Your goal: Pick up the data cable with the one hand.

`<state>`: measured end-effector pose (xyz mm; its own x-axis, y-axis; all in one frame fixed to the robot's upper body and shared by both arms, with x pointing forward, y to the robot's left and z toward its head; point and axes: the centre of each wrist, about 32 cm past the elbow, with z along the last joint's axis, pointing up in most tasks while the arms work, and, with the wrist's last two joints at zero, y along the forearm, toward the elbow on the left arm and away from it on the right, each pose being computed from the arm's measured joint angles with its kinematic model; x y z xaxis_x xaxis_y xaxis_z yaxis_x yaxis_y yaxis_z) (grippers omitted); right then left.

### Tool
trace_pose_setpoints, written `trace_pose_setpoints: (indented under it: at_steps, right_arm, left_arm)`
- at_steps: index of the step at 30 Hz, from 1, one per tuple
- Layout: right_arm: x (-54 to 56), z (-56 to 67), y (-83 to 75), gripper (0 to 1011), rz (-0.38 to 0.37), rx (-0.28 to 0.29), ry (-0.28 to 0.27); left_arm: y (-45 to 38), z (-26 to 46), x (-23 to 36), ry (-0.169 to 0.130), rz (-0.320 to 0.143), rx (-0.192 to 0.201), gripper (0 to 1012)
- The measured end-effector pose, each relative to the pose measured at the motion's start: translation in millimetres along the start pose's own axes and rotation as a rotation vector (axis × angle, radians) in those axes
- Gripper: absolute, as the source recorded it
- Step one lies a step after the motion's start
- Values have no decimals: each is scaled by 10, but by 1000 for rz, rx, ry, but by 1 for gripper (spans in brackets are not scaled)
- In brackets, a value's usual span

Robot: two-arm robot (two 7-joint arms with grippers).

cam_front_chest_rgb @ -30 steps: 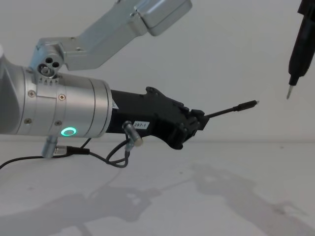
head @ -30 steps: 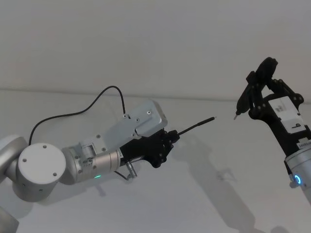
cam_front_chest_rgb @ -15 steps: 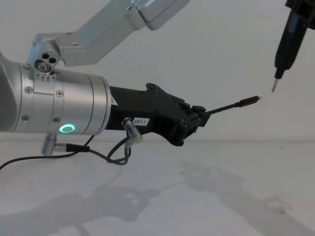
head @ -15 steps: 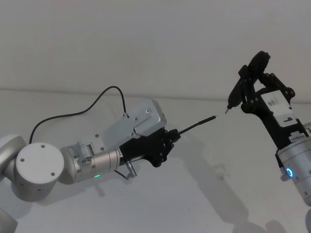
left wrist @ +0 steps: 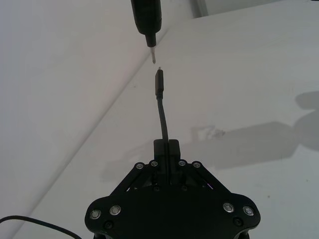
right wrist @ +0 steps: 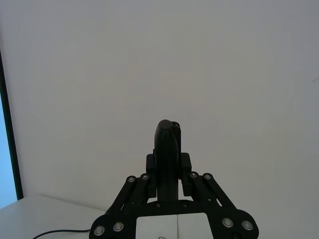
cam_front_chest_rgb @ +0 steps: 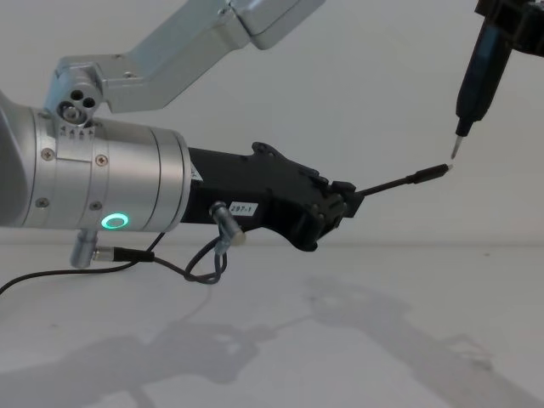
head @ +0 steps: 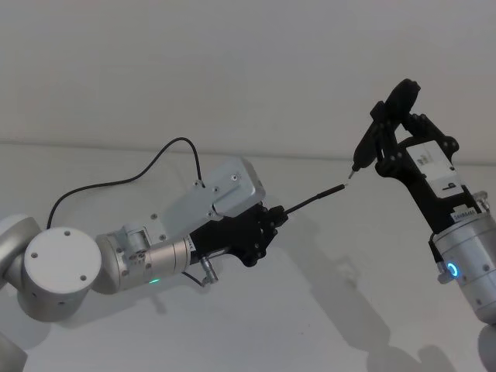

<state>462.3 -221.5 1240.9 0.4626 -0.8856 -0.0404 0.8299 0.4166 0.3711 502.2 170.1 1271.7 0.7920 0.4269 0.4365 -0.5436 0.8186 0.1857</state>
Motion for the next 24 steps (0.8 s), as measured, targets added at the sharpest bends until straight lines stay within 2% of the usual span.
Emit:
trace_pose_setpoints:
  at_steps: [11,24]
  right_arm:
    - [-3,-1,27,268,5,-18,6]
    - [-11,33,39,268,16,-41,-11]
  left_arm:
    - [2,3,1,0,0,-1,49]
    - [2,3,1,0,0,-2,49]
